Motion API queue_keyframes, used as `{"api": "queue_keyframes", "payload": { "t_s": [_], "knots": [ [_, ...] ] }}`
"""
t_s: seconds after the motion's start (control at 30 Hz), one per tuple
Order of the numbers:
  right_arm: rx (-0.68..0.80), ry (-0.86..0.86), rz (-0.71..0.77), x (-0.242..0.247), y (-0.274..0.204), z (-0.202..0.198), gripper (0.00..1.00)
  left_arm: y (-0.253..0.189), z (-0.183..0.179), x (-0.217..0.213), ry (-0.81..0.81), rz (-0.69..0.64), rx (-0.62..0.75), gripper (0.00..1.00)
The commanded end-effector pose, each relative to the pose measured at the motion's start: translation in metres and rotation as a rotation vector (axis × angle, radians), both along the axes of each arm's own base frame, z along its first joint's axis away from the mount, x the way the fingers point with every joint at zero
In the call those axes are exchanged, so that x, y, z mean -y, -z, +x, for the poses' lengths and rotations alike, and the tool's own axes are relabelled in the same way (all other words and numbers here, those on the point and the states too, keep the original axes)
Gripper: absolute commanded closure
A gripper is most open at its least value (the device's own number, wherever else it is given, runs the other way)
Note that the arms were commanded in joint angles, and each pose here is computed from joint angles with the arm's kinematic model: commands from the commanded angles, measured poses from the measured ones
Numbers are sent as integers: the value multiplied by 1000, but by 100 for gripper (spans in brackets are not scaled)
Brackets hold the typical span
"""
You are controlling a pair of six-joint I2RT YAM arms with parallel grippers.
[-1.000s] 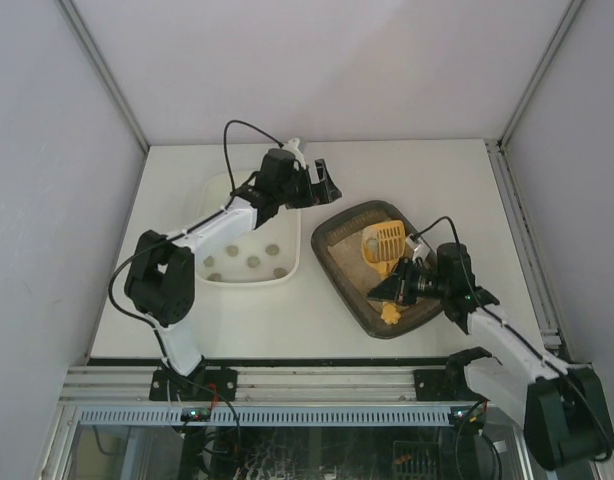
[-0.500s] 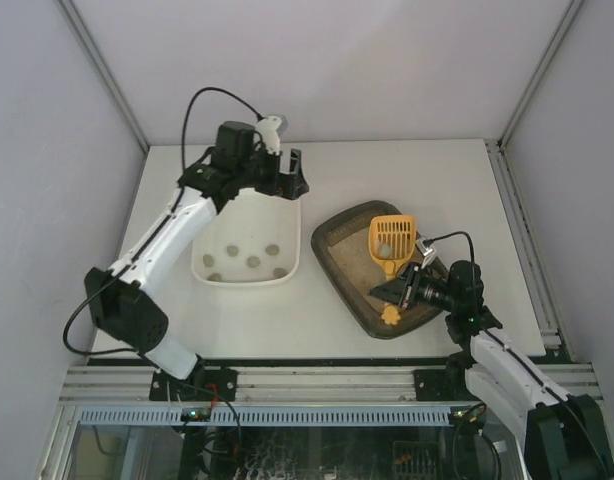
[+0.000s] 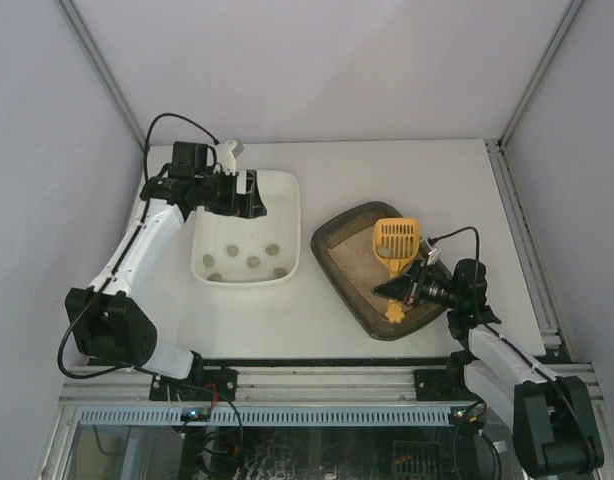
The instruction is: Clean the litter box
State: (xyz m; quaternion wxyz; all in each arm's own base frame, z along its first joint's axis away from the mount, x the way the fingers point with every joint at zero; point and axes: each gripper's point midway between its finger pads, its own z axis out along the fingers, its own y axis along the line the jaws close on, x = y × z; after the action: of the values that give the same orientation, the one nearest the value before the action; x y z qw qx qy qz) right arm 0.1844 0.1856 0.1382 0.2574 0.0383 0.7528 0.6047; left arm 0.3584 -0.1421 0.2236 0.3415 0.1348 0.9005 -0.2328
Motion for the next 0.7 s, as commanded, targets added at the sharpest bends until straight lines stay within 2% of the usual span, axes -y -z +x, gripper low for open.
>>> {"api": "queue_keyframes", "payload": {
  "t_s": [0.0, 0.1, 0.2, 0.3, 0.4, 0.53, 0.6, 0.67],
  "knots": [
    [24, -111, -2, -17, -7, -17, 100, -34, -5, -16, -80, 17, 158, 0],
    [15, -31, 19, -7, -7, -7, 100, -27, -9, -23, -115, -16, 129, 0],
    [-13, -114, -25, -28, -8, -18, 100, -21, -12, -26, -132, -43, 114, 2],
    [-7, -109, 19, -34, -26, -11, 100, -23, -9, -36, -169, -3, 142, 4],
    [-5, -85, -23, -33, -37, 2, 100, -38, -8, -47, -177, 69, 181, 0],
    [14, -138, 83, -41, -68, 3, 100, -64, -7, -70, -236, 129, 234, 0],
    [-11, -160, 110, -49, -76, 4, 100, -76, -11, -73, -195, 38, 208, 0],
    [-5, -188, 71, -63, -77, 6, 100, -93, -18, -74, -129, -132, 157, 0]
  ]
}}
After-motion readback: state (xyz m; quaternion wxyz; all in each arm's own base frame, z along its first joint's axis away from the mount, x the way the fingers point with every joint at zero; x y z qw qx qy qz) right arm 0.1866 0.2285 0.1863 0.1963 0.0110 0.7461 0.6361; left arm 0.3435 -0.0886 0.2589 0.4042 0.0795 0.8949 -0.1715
